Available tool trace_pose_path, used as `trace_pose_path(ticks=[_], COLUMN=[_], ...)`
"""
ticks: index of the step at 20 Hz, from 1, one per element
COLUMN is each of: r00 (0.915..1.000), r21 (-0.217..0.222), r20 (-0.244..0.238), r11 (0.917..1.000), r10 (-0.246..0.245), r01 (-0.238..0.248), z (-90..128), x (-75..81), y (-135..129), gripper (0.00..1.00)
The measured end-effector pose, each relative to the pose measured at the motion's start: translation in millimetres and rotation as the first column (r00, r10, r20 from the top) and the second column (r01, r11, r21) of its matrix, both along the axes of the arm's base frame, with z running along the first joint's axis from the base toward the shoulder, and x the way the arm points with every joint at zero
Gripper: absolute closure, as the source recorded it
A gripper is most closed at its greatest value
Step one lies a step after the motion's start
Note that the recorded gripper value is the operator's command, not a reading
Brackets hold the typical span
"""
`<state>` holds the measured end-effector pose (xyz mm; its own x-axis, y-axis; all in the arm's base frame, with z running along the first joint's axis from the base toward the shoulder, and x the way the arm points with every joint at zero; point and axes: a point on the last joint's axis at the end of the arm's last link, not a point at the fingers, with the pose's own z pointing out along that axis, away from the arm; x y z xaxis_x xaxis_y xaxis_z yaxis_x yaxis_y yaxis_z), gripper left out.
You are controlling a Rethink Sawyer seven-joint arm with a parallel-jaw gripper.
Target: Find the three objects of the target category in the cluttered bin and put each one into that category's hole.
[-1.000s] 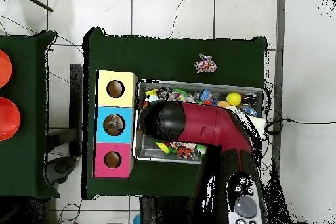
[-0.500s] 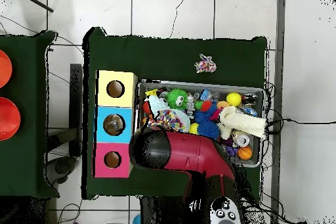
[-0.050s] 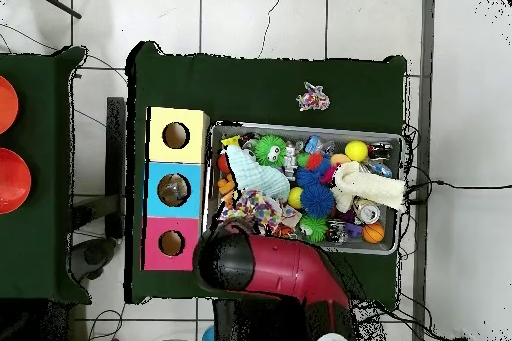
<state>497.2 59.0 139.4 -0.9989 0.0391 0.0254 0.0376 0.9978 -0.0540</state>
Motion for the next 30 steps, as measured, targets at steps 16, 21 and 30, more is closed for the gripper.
trace_pose_path(ticks=[16, 21, 30], r00=[0.999, 0.9995, 0.9998], r21=[-0.018, -0.019, -0.013], r20=[-0.031, -0.024, -0.019], r11=[0.9993, 0.9996, 0.9999], r10=[0.033, 0.021, -0.009], r01=[-0.034, -0.021, 0.009], z=[-8.1, -10.0, -8.8], x=[-67.2, -71.3, -67.2], y=[42.4, 41.6, 39.7], gripper=[1.0, 1.0, 0.0])
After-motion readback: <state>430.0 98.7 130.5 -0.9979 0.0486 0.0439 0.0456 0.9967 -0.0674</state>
